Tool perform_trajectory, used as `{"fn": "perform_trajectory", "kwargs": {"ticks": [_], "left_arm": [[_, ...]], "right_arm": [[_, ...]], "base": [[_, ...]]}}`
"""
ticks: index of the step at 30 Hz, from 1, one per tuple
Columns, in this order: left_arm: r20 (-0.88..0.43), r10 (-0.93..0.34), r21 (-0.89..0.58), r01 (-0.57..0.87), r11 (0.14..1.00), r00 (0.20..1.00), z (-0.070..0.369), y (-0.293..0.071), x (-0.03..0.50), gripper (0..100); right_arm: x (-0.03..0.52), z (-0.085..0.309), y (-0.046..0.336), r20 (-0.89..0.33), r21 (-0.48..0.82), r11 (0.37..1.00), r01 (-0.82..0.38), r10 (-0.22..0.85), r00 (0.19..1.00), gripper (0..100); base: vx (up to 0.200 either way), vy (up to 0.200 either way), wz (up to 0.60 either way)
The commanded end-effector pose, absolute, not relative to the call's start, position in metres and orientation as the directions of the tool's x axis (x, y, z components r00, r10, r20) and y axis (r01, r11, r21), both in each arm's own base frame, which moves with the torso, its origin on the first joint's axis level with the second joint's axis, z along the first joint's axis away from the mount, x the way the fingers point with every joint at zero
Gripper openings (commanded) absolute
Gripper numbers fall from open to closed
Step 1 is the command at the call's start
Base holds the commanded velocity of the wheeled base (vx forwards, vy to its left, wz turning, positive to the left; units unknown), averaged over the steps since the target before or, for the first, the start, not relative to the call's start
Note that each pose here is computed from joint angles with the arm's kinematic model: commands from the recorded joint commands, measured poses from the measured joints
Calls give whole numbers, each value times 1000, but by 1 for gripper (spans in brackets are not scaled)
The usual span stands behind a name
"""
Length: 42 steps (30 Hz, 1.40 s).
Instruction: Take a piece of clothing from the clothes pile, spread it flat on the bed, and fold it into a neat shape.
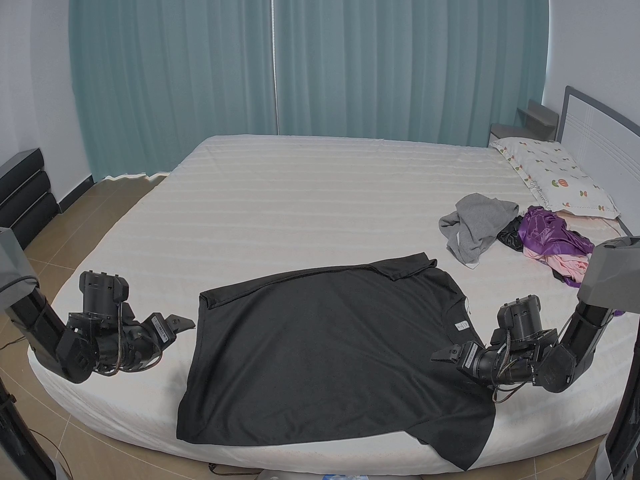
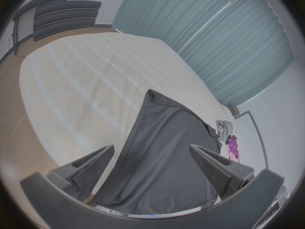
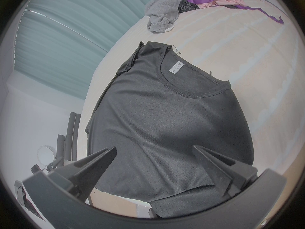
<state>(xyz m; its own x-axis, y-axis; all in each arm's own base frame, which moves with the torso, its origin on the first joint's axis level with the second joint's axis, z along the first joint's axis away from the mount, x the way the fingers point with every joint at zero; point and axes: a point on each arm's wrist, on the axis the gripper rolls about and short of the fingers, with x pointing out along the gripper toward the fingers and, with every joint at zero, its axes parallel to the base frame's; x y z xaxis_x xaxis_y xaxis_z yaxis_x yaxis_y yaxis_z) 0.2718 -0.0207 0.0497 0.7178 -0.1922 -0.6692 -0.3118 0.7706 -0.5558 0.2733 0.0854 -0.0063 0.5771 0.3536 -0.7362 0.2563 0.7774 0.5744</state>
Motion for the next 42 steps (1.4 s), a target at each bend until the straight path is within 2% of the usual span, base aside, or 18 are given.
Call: {"fn": "perform_trajectory", "kwargs": {"ticks": [1, 7, 11, 16, 23, 27, 31, 36, 42], "left_arm": [[-663, -208, -561, -293, 774, 719, 40, -29, 302, 100], [-659, -172, -554, -318, 769, 732, 16, -38, 348, 100], [-653, -176, -560, -313, 767, 737, 11, -44, 374, 100], [-668, -171, -546, -321, 773, 724, 18, -56, 422, 100], [-652, -185, -578, -326, 748, 735, 0, -68, 461, 100], [-635, -192, -596, -315, 739, 749, -9, -71, 473, 100], [-630, -198, -638, -355, 683, 751, -14, -73, 477, 100], [-640, -198, -634, -365, 682, 742, -16, -71, 477, 100], [-650, -192, -600, -342, 723, 735, -24, -74, 478, 100]], "right_arm": [[273, -7, 86, -738, 574, 777, 257, 355, 575, 100], [274, -10, 86, -743, 570, 779, 261, 352, 569, 100], [274, -10, 86, -742, 574, 774, 266, 355, 568, 100], [275, -8, 88, -725, 625, 733, 267, 420, 546, 100], [275, -8, 88, -725, 627, 734, 262, 425, 542, 100], [274, -8, 89, -726, 626, 735, 261, 427, 539, 100], [273, -8, 89, -727, 626, 734, 262, 428, 538, 100], [274, -8, 90, -726, 627, 734, 261, 428, 538, 100], [273, -8, 90, -726, 627, 734, 261, 428, 538, 100]], "base": [[0, 0, 0], [0, 0, 0], [0, 0, 0], [0, 0, 0], [0, 0, 0], [0, 0, 0], [0, 0, 0], [0, 0, 0], [0, 0, 0]]}}
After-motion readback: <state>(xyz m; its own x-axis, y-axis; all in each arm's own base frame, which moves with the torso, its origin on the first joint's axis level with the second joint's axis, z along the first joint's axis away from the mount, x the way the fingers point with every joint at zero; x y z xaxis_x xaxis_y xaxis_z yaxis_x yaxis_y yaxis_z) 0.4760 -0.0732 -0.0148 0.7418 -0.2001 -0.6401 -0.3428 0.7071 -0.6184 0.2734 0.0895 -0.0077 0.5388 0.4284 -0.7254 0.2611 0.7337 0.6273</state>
